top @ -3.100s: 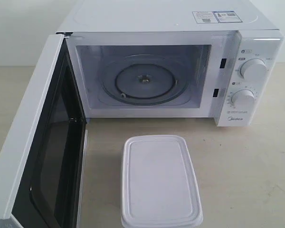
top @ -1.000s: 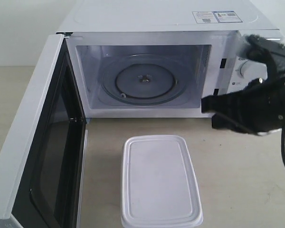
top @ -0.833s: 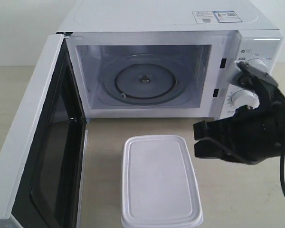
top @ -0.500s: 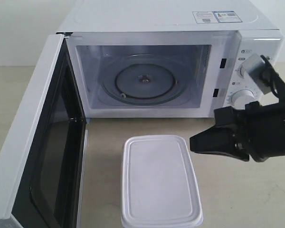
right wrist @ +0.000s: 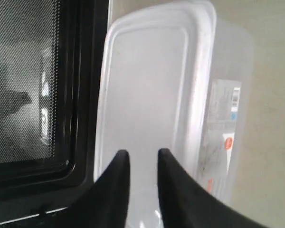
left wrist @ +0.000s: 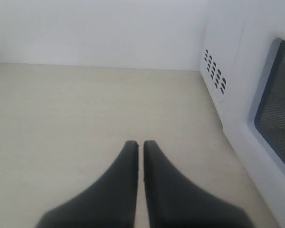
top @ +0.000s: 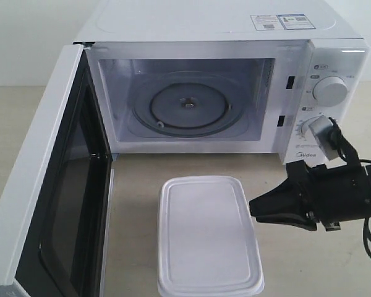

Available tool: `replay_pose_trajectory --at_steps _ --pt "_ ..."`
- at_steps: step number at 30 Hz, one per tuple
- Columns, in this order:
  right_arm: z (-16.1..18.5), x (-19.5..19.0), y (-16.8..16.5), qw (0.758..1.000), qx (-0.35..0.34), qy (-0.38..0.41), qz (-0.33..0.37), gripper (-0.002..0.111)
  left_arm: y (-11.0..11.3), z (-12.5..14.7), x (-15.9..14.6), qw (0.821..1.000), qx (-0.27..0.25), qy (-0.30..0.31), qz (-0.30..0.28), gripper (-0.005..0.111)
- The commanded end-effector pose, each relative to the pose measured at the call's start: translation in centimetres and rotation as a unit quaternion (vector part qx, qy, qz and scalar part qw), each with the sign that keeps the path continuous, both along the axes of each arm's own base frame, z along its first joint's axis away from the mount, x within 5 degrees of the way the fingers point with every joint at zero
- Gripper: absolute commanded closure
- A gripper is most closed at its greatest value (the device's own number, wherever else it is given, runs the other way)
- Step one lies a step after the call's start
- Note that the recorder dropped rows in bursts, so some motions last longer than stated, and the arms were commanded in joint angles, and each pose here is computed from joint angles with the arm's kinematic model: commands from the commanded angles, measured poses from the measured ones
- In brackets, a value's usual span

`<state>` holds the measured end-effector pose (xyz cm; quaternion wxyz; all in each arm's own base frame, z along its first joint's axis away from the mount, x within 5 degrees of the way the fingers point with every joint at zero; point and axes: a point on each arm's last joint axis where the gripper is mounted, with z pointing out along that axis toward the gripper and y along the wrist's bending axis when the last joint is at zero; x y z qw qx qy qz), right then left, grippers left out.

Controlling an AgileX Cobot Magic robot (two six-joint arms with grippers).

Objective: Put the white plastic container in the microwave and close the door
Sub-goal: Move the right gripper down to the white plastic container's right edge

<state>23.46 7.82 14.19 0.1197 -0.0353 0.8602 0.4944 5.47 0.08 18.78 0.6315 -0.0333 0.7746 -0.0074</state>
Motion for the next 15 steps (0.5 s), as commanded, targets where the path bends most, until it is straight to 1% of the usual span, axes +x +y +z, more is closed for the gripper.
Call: replay_pose_trajectory --at_steps 1,2,3,5,8,11,15 --pt "-1.6 0.7 -0.1 1.0 -0.011 -0.014 -0.017 0.058 0.0 -0.1 0.0 1.0 -0.003 0.0 -0.001 0.102" --pt "-1.9 0.8 -0.2 1.0 -0.018 -0.012 -0.019 0.053 0.0 -0.1 0.0 1.0 -0.003 0.0 -0.001 0.102" --pt "-2.2 0.8 -0.2 1.0 -0.021 -0.007 -0.021 0.051 0.0 -0.1 0.0 1.0 -0.003 0.0 -0.001 0.102" --pt "-2.6 0.8 -0.2 1.0 -0.021 0.001 -0.02 0.054 0.0 -0.1 0.0 1.0 -0.003 0.0 -0.001 0.102" --pt "-3.0 0.7 0.7 0.999 -0.035 -0.002 -0.002 0.061 0.0 -0.1 0.0 1.0 -0.003 0.0 -0.001 0.102" --pt "-3.2 0.5 1.7 0.999 -0.044 -0.007 0.009 0.061 0.0 -0.1 0.0 1.0 -0.003 0.0 -0.001 0.102" --pt "-3.3 0.6 1.9 0.999 -0.049 -0.008 0.002 0.061 0.0 -0.1 0.0 1.0 -0.003 0.0 -0.001 0.102"
